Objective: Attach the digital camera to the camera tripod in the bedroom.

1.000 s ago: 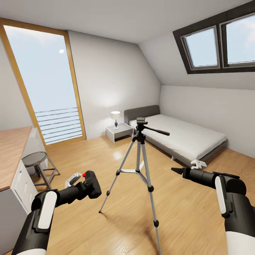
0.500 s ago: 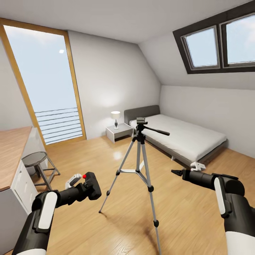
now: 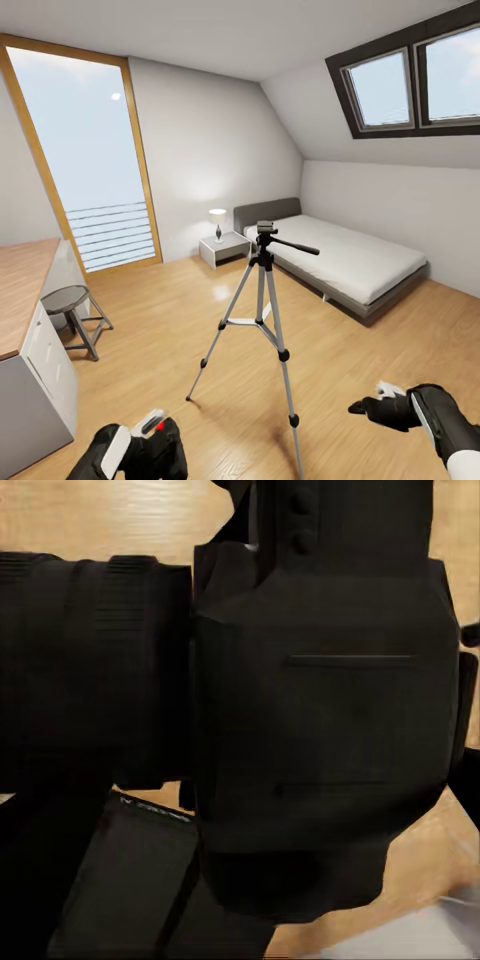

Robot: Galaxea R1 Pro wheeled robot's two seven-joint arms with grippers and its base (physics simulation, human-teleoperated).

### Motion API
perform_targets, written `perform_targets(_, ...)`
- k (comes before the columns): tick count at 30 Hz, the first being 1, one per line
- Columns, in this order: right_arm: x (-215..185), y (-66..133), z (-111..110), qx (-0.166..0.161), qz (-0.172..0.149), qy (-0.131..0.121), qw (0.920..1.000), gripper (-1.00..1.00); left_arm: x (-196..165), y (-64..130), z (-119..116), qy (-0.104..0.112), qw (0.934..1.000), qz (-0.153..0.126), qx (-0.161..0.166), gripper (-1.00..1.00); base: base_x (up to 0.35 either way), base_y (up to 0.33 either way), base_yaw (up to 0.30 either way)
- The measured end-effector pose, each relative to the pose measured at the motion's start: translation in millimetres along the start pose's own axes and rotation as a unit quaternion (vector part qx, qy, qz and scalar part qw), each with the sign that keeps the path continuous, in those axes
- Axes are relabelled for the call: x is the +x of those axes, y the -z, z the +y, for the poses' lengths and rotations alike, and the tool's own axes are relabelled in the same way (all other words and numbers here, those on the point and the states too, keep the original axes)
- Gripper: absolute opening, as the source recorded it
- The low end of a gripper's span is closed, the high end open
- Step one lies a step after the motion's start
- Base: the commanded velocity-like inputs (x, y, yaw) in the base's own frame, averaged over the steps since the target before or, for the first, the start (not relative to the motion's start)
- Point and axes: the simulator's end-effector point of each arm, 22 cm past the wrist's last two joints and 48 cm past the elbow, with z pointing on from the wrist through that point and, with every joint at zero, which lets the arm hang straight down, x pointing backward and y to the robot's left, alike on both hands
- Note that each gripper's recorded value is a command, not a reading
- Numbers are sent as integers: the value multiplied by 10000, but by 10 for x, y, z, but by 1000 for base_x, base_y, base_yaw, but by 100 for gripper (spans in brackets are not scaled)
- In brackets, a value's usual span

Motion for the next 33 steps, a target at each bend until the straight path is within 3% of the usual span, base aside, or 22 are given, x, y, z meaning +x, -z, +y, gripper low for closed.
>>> perform_targets(2,463,-270,-224,210,415,283,9985,100,303,-238,354,-74,9990,45,-430,-100,0,0,0)
perform_targets(3,744,-414,-320,269,591,542,9964,100,490,-340,580,-171,9975,59,-684,-100,0,0,0)
perform_targets(6,1334,-664,-428,221,836,983,9914,100,941,-474,992,-359,9932,217,-1090,-100,0,0,0)
perform_targets(9,1577,-734,-575,338,747,1252,9887,100,1072,-498,1152,-473,9911,177,-1231,-100,0,0,0)
perform_targets(10,1659,-751,-703,524,613,1436,9863,100,1091,-501,1206,-540,9902,122,-1279,-100,0,0,0)
perform_targets(12,1894,-756,-924,874,530,1576,9822,100,1100,-503,1252,-598,9895,53,-1318,-100,0,0,0)
perform_targets(13,2218,-720,-1201,1367,526,1565,9768,100,1095,-503,1278,-634,9890,-15,-1339,-100,0,0,0)
perform_targets(14,2435,-685,-1330,1590,582,1516,9738,100,1077,-503,1283,-644,9888,-72,-1344,-100,0,0,0)
perform_targets(18,2645,-706,-1365,1872,550,1337,9716,100,1007,-503,1277,-647,9885,-263,-1343,-100,0,0,0)
perform_targets(33,2854,-841,-1140,1927,595,1206,9720,100,1001,-518,1217,-666,9887,-359,-1293,-100,228,-74,0)
